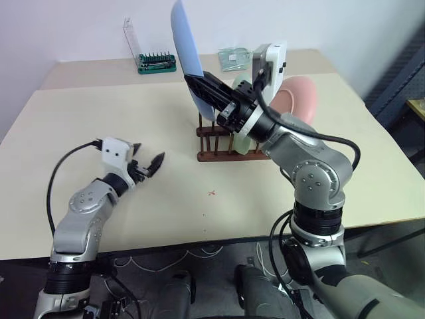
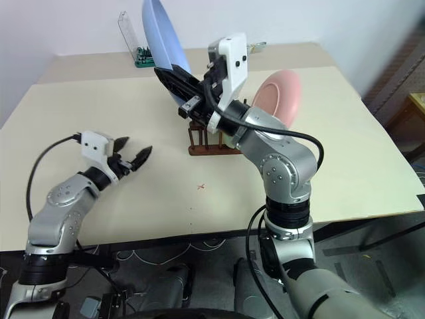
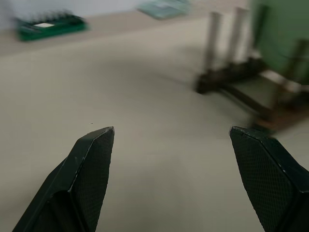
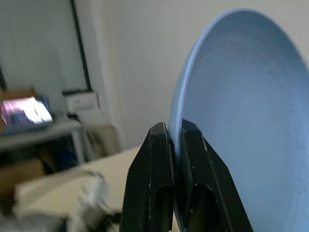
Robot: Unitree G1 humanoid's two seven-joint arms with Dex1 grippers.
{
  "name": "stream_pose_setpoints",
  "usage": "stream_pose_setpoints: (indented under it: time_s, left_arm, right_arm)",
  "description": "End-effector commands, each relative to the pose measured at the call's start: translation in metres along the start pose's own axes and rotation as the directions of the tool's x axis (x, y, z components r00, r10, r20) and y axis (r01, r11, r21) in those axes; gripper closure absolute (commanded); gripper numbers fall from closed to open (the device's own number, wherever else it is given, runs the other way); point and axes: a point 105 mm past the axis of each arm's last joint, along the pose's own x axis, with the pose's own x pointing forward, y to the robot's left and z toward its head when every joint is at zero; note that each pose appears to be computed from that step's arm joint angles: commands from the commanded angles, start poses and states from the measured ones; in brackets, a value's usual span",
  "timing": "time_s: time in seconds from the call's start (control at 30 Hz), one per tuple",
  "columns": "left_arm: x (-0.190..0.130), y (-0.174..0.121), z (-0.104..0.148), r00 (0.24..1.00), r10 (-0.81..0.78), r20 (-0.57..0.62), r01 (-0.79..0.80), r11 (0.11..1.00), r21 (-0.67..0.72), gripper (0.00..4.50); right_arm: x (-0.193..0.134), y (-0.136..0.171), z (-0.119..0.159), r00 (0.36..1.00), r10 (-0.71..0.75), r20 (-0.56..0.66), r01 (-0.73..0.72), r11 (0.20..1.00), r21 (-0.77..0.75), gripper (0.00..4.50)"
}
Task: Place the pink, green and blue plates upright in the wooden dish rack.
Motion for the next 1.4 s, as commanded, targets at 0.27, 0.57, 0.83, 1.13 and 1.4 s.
stream_pose_setpoints:
  time_s: [0.27, 0.57, 0.83, 1.13, 1.4]
  left_arm:
    - [-0.007, -0.026, 0.003, 0.988, -0.149, 0.031, 0.148, 0.989, 0.031, 0.59]
    - [-0.008, -0.034, -0.002, 0.986, -0.164, 0.014, 0.163, 0.986, 0.034, 0.59]
    - [-0.005, -0.039, -0.003, 0.984, -0.176, 0.014, 0.175, 0.984, 0.035, 0.52]
    - [-0.004, -0.043, -0.006, 0.983, -0.184, 0.01, 0.183, 0.983, 0.03, 0.52]
    - [-0.003, -0.045, -0.007, 0.982, -0.187, 0.011, 0.186, 0.982, 0.022, 0.52]
  right_arm:
    - [0.001, -0.02, 0.009, 0.992, -0.127, 0.009, 0.122, 0.967, 0.226, 4.5]
    - [0.009, -0.043, -0.002, 0.974, -0.22, -0.057, 0.225, 0.905, 0.361, 4.5]
    - [0.014, -0.06, -0.014, 0.949, -0.29, -0.123, 0.314, 0.84, 0.442, 3.45]
    - [0.017, -0.051, 0.0, 0.96, -0.266, -0.092, 0.281, 0.923, 0.264, 0.97]
    - [0.003, -0.039, 0.043, 0.981, -0.189, -0.04, 0.185, 0.98, -0.079, 0.97]
